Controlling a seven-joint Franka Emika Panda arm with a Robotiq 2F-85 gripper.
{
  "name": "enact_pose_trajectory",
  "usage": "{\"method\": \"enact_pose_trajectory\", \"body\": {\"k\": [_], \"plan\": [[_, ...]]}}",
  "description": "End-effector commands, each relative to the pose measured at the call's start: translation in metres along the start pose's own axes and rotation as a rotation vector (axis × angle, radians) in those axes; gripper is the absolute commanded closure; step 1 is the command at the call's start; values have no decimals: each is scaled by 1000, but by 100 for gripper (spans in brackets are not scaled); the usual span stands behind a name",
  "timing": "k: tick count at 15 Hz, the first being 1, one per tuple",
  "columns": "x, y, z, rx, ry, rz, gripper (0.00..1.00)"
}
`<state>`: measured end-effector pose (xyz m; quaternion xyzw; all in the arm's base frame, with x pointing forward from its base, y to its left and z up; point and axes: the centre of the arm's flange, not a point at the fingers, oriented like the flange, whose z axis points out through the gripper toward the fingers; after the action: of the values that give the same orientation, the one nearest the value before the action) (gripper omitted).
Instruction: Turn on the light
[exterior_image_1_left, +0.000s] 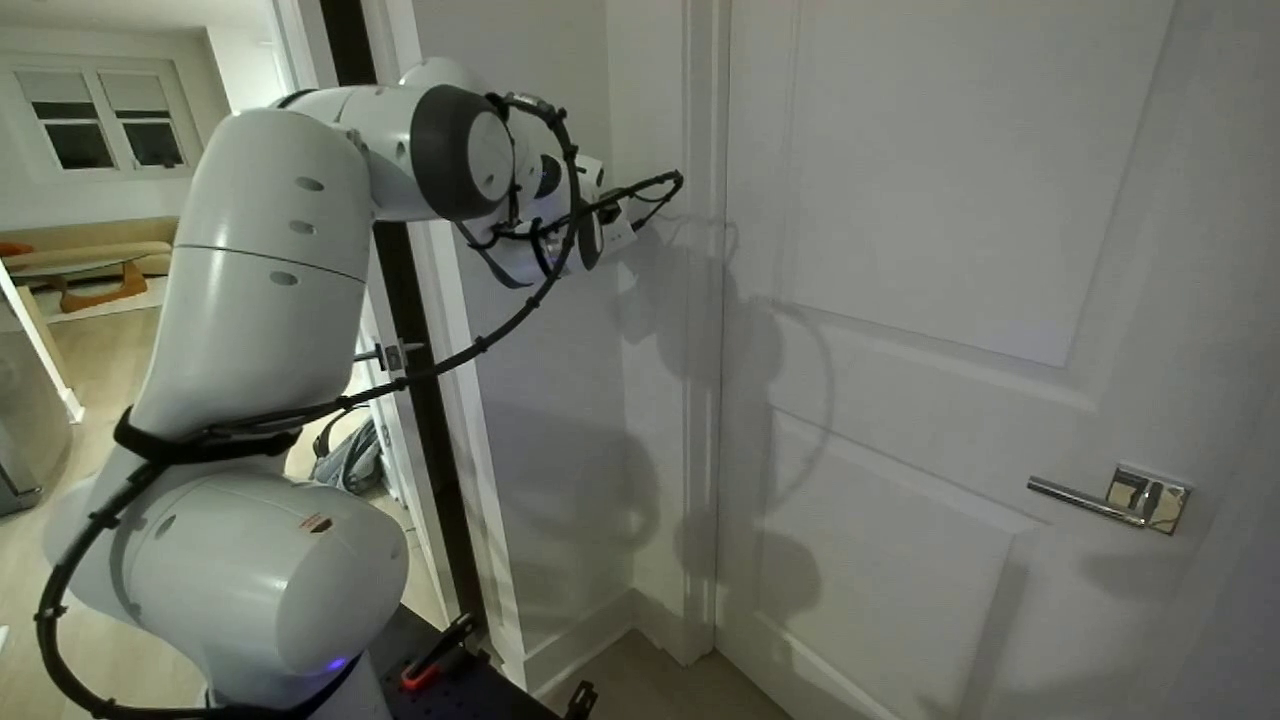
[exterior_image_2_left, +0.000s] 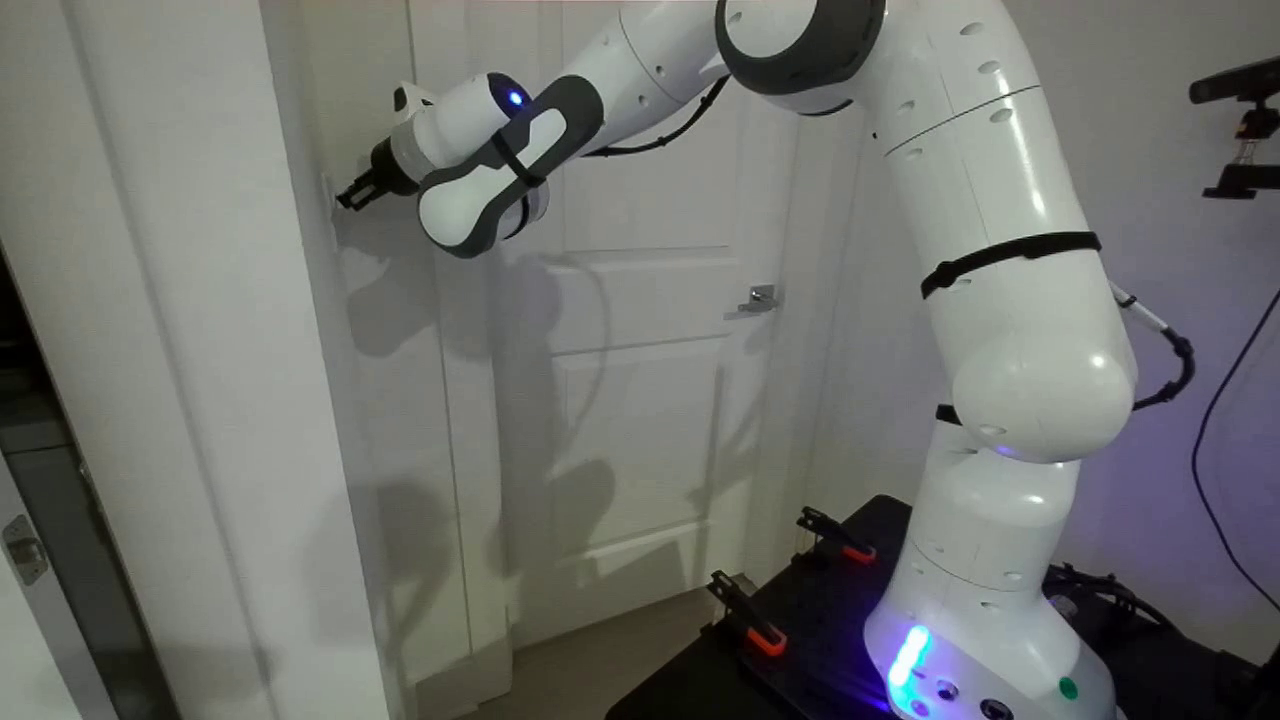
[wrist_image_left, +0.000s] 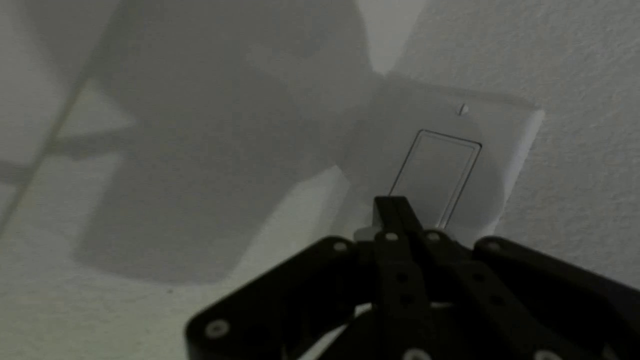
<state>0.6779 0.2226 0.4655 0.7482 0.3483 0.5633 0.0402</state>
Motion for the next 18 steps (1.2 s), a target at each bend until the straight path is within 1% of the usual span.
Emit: {"method": "enact_pose_trajectory", "body": {"k": [1,8,12,18], "plan": [[4,9,5,-4,27,6,100],[5,9,7,-4,49,21,100],[6,7,9,6,81,53,99],[3,8,9,20,87,83,100]]}}
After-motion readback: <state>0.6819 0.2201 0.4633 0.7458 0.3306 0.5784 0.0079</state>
